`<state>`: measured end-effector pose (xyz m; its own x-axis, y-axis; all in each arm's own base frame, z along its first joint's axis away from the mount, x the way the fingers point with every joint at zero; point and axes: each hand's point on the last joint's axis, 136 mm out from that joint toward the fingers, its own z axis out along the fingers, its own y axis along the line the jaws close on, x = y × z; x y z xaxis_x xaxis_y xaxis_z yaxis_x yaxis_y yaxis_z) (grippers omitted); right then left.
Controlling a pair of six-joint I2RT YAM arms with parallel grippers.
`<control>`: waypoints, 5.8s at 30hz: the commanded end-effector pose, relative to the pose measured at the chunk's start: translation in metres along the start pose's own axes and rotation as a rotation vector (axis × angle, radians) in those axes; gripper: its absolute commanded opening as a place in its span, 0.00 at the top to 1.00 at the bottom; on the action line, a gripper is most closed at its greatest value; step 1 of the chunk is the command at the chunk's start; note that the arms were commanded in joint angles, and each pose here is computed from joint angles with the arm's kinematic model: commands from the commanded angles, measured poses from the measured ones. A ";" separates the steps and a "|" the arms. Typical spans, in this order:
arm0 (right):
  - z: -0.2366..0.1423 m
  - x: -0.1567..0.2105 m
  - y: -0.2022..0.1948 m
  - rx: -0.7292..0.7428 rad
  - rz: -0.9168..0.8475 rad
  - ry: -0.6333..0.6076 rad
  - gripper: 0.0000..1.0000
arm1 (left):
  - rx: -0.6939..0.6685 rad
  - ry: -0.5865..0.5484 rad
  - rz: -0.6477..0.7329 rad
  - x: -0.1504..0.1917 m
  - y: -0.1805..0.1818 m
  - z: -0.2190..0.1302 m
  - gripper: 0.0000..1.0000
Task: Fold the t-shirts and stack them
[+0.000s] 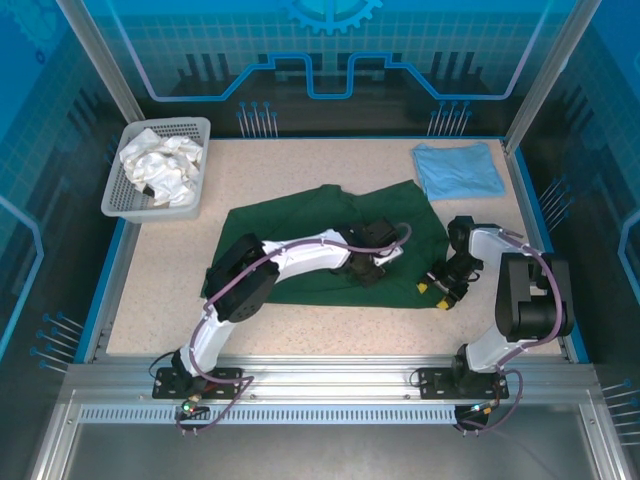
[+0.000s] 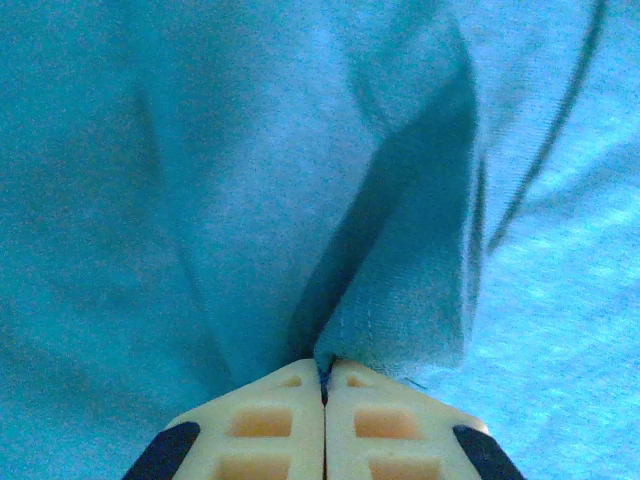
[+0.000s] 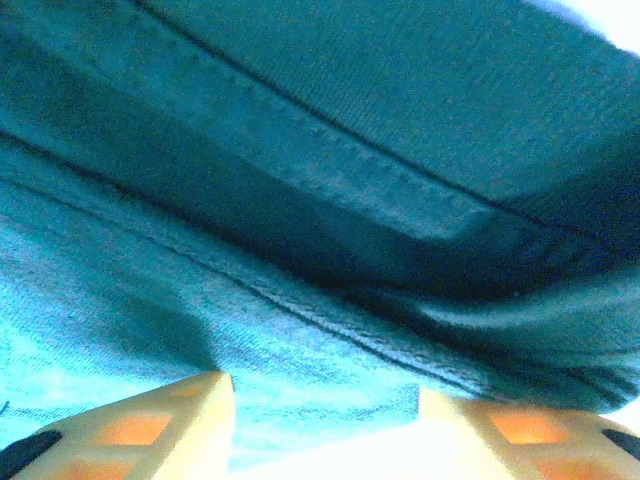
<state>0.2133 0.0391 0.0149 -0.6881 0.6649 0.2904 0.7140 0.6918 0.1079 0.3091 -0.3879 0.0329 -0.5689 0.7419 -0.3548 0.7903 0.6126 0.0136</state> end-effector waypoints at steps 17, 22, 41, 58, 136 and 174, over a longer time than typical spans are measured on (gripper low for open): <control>0.007 -0.003 -0.010 0.055 0.032 0.017 0.47 | 0.277 -0.181 -0.630 -0.022 0.097 -0.064 0.41; 0.008 -0.004 -0.008 0.049 0.029 0.017 0.46 | 0.436 -0.178 -0.258 -0.020 0.021 -0.083 0.31; 0.008 -0.007 -0.005 0.057 0.009 0.034 0.46 | 0.258 -0.051 -0.075 -0.021 0.002 -0.038 0.35; 0.005 -0.016 0.002 0.055 0.013 0.024 0.47 | 0.032 -0.101 -0.235 -0.026 0.065 -0.024 1.00; -0.008 0.031 0.090 -0.111 -0.293 -0.029 0.10 | -0.021 0.141 -1.452 0.225 0.163 -0.093 0.42; -0.108 -0.050 0.189 -0.388 -0.260 -0.447 0.08 | 0.122 -0.089 -1.941 0.175 0.241 -0.100 0.47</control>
<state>0.3672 0.1093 0.1158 -0.8056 0.5741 -0.1464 0.4604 0.7621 0.4553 0.3654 -0.0710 0.0687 -0.5778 -0.8125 0.0777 -0.7652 0.5061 -0.3980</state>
